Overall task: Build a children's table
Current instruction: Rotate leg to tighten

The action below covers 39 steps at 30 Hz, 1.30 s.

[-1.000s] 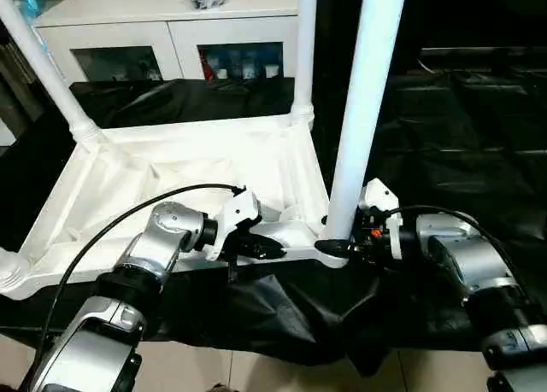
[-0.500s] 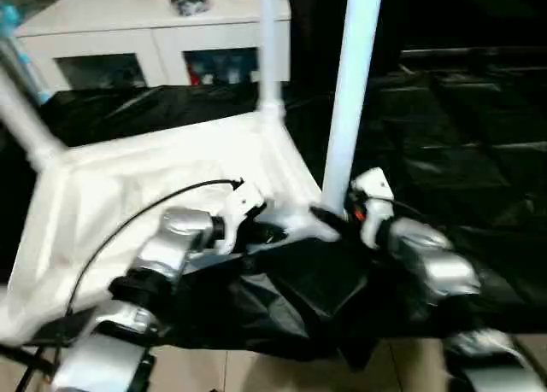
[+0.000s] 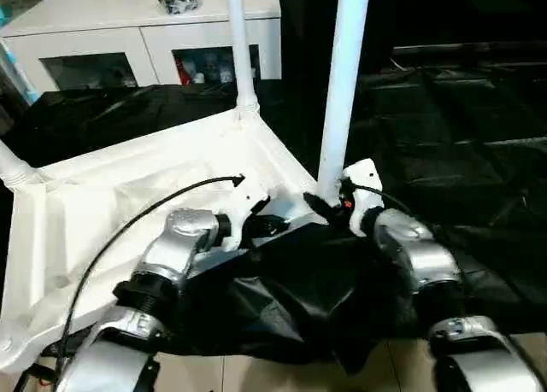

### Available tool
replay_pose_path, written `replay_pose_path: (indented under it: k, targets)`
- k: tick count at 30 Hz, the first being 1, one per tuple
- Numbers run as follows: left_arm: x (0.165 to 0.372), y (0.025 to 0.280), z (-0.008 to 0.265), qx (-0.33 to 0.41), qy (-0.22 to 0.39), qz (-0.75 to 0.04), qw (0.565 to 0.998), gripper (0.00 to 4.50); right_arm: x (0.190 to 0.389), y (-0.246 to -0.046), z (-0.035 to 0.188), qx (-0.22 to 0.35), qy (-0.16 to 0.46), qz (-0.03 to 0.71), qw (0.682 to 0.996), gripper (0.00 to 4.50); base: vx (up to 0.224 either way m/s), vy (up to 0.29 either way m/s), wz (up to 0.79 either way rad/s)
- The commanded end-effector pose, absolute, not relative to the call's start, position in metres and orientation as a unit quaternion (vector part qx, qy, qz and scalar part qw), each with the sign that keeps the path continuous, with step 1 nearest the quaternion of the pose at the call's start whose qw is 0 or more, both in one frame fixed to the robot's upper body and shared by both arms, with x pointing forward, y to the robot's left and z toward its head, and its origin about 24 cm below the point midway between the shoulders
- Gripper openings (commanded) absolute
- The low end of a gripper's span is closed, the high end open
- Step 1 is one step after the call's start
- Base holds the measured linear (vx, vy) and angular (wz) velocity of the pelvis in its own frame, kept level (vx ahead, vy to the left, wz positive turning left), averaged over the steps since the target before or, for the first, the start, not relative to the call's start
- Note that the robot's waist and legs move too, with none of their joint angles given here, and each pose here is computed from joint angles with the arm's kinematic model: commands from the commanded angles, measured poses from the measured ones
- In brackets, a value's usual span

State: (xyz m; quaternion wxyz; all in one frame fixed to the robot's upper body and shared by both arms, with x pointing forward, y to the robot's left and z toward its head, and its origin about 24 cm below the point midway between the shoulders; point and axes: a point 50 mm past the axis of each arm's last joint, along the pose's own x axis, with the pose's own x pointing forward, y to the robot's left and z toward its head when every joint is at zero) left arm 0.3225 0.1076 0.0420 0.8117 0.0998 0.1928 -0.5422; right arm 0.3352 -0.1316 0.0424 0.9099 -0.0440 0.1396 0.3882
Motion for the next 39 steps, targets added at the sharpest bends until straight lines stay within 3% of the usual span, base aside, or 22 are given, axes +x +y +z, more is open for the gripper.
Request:
replay_pose_path:
  k: [1, 8, 9, 12, 16, 23, 26, 28, 30, 34, 39]
  targets:
    - [0.318, 0.093, 0.049, 0.105, 0.170, -0.589, 0.783, 0.00, 0.320, -0.104, 0.035, -0.035, 0.158, 0.496, 0.853, 3.39, 0.000, 0.000, 0.00]
    - [0.314, 0.102, 0.049, 0.112, 0.189, -0.634, 0.742, 0.00, 0.306, -0.122, 0.040, -0.057, 0.181, 0.583, 0.790, 3.39, 0.000, 0.000, 0.00]
    - [0.314, 0.105, 0.048, 0.112, 0.195, -0.641, 0.733, 0.00, 0.301, -0.125, 0.042, -0.052, 0.192, 0.611, 0.766, 3.39, 0.000, 0.000, 0.00]
    - [0.314, 0.107, 0.048, 0.115, 0.201, -0.650, 0.724, 0.00, 0.294, -0.126, 0.044, -0.048, 0.202, 0.641, 0.739, 3.24, 0.000, 0.000, 0.00]
    - [0.314, 0.109, 0.047, 0.120, 0.206, -0.653, 0.718, 0.00, 0.288, -0.123, 0.043, -0.043, 0.217, 0.662, 0.716, 2.88, 0.000, 0.000, 0.00]
    - [0.315, 0.111, 0.047, 0.119, 0.205, -0.652, 0.721, 0.00, 0.284, -0.122, 0.041, -0.042, 0.220, 0.665, 0.713, 2.55, 0.000, 0.000, 0.00]
    - [0.320, 0.104, 0.049, 0.101, 0.188, -0.617, 0.757, 0.00, 0.291, -0.117, 0.037, -0.034, 0.192, 0.607, 0.770, 2.51, 0.000, 0.000, 0.00]
    - [0.324, 0.097, 0.051, 0.091, 0.177, -0.591, 0.781, 0.00, 0.307, -0.114, 0.031, -0.028, 0.172, 0.510, 0.842, 2.48, 0.000, 0.000, 0.00]
    - [0.328, 0.091, 0.052, 0.089, 0.169, -0.568, 0.801, 0.00, 0.316, -0.113, 0.024, -0.007, 0.178, 0.441, 0.879, 2.47, 0.000, 0.000, 0.00]
    - [0.330, 0.075, 0.049, 0.082, 0.162, -0.524, 0.832, 0.00, 0.322, -0.104, 0.016, 0.034, 0.186, 0.355, 0.916, 2.47, 0.000, 0.000, 0.00]
    - [0.331, 0.059, 0.048, 0.071, 0.158, -0.491, 0.854, 0.00, 0.323, -0.086, 0.010, 0.031, 0.195, 0.324, 0.925, 2.47, 0.000, 0.000, 0.00]
